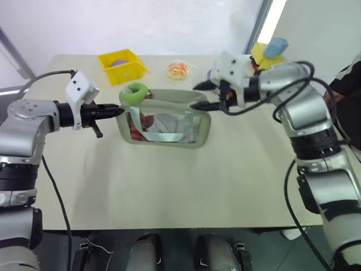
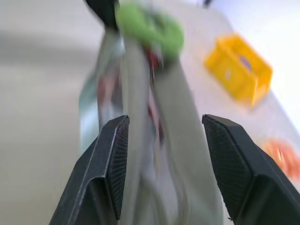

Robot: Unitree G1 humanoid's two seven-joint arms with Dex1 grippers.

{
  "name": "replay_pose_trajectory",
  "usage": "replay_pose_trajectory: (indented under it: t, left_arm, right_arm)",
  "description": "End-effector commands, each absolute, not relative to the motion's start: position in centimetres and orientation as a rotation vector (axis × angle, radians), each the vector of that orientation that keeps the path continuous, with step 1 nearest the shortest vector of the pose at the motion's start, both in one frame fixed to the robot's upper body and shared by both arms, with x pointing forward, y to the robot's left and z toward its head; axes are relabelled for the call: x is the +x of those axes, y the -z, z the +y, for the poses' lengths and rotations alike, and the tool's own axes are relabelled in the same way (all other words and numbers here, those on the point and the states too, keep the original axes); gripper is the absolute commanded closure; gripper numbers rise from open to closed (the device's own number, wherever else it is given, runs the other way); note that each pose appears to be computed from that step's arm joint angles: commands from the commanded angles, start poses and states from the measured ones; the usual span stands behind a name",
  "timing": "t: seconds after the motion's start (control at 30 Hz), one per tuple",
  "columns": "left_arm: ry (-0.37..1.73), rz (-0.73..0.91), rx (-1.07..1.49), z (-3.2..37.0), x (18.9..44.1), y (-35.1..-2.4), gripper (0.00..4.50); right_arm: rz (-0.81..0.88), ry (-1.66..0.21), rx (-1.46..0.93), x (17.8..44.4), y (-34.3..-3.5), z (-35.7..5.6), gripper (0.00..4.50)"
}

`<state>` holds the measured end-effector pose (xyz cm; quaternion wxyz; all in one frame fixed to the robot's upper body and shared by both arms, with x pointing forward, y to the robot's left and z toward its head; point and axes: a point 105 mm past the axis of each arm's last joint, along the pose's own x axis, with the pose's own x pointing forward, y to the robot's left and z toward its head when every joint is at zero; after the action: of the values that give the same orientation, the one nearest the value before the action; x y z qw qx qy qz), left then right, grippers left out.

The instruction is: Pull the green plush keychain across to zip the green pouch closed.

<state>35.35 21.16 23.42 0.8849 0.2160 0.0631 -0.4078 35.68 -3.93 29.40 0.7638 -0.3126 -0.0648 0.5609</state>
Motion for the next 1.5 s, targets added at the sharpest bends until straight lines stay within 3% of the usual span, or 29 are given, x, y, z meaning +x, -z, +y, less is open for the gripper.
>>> replay_pose_trajectory:
  t: [0.03, 0.33, 0.6, 0.7, 0.8, 0.9, 1.0, 1.17, 1.3, 1.5]
  left_arm:
    - [0.857, 0.087, 0.481, 20.8, 35.0, -24.7, 4.5]
    - [0.871, 0.089, 0.493, 20.4, 34.8, -24.7, 4.5]
    - [0.86, 0.093, 0.5, 20.7, 34.5, -24.6, 4.5]
    - [0.855, 0.093, 0.499, 20.8, 34.5, -24.5, 4.5]
    - [0.853, 0.095, 0.499, 20.8, 34.4, -24.4, 4.5]
    - [0.853, 0.096, 0.498, 20.8, 34.5, -24.3, 4.5]
    - [0.858, 0.094, 0.497, 20.6, 34.7, -24.3, 4.5]
    - [0.862, 0.091, 0.497, 20.4, 34.9, -24.3, 4.5]
    - [0.863, 0.096, 0.498, 20.5, 35.0, -24.0, 4.5]
    - [0.862, 0.101, 0.496, 20.6, 35.2, -23.7, 4.5]
  right_arm:
    - [-0.227, -1.251, -0.653, 35.2, -30.9, -1.3, 1.88]
    - [-0.305, -1.283, -0.739, 35.9, -29.7, 5.1, 1.88]
    - [-0.306, -1.292, -0.823, 36.5, -28.4, 6.3, 1.88]
    - [-0.298, -1.289, -0.787, 36.7, -28.6, 6.1, 2.72]
    - [-0.291, -1.305, -0.736, 36.5, -29.1, 5.9, 4.25]
    - [-0.265, -1.319, -0.648, 36.4, -29.7, 5.7, 4.43]
    - [-0.165, -1.359, -0.41, 35.8, -31.0, 4.9, 4.43]
    - [-0.075, -1.295, -0.312, 36.4, -30.6, 2.8, 4.43]
    - [-0.044, -1.064, -0.331, 38.5, -30.5, -2.7, 4.43]
    - [-0.059, -0.811, -0.427, 38.4, -31.7, -9.4, 4.43]
